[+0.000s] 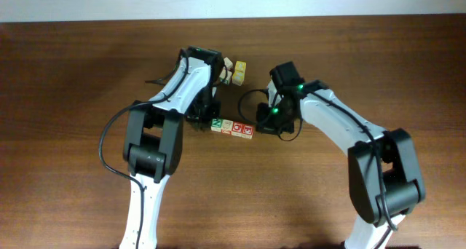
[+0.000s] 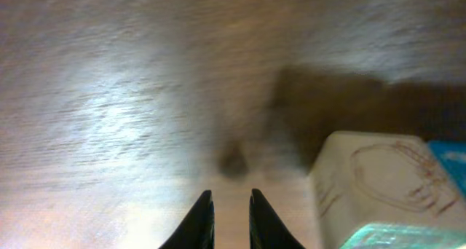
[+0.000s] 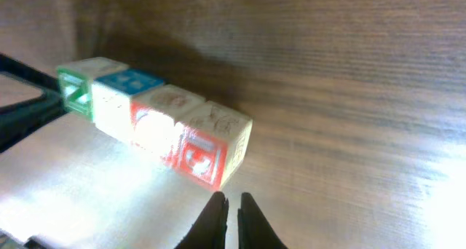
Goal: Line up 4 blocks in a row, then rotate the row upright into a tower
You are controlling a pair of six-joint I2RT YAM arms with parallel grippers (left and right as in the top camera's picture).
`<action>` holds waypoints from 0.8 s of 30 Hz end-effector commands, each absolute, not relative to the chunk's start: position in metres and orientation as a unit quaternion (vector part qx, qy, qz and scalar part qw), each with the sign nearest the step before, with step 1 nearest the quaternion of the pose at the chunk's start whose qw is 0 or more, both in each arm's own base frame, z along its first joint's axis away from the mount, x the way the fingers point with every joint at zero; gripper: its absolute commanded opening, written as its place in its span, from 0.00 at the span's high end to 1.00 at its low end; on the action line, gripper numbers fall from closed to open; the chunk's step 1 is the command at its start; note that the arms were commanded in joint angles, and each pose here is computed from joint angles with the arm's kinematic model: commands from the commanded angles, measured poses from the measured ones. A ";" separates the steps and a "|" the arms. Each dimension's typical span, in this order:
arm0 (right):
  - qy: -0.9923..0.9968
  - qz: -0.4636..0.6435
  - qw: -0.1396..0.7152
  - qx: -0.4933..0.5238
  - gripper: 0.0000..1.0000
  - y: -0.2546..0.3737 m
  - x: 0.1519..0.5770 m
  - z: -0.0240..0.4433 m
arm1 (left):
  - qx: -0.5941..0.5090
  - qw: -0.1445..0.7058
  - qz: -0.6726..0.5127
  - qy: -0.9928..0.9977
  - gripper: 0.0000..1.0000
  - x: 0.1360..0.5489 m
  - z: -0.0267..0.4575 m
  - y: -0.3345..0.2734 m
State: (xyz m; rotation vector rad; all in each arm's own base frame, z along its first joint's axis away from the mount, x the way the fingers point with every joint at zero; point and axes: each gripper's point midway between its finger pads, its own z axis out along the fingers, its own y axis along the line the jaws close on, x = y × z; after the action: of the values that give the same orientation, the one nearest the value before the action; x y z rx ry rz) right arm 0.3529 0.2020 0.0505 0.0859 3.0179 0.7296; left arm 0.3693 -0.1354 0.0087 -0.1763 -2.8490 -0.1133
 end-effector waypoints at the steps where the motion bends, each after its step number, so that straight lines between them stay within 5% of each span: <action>1: 0.966 0.252 0.052 0.025 0.91 0.201 0.366 0.094 | -0.076 0.096 -0.033 -0.992 0.86 0.398 0.044 -0.117; 6: 0.974 0.204 0.024 0.094 0.96 0.183 0.354 0.073 | -0.233 0.034 -0.013 -0.972 1.00 0.428 0.080 -0.119; 24: 0.970 0.230 0.070 0.044 0.96 0.204 0.347 0.023 | -0.220 0.071 0.133 -0.964 1.00 0.401 0.037 -0.163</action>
State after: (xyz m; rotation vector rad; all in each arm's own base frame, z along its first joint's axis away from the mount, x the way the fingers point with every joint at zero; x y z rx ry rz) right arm 0.3486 0.1973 0.0168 0.1738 2.9363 0.6886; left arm 0.4042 -0.1493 0.0270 -0.6546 -2.9021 0.2763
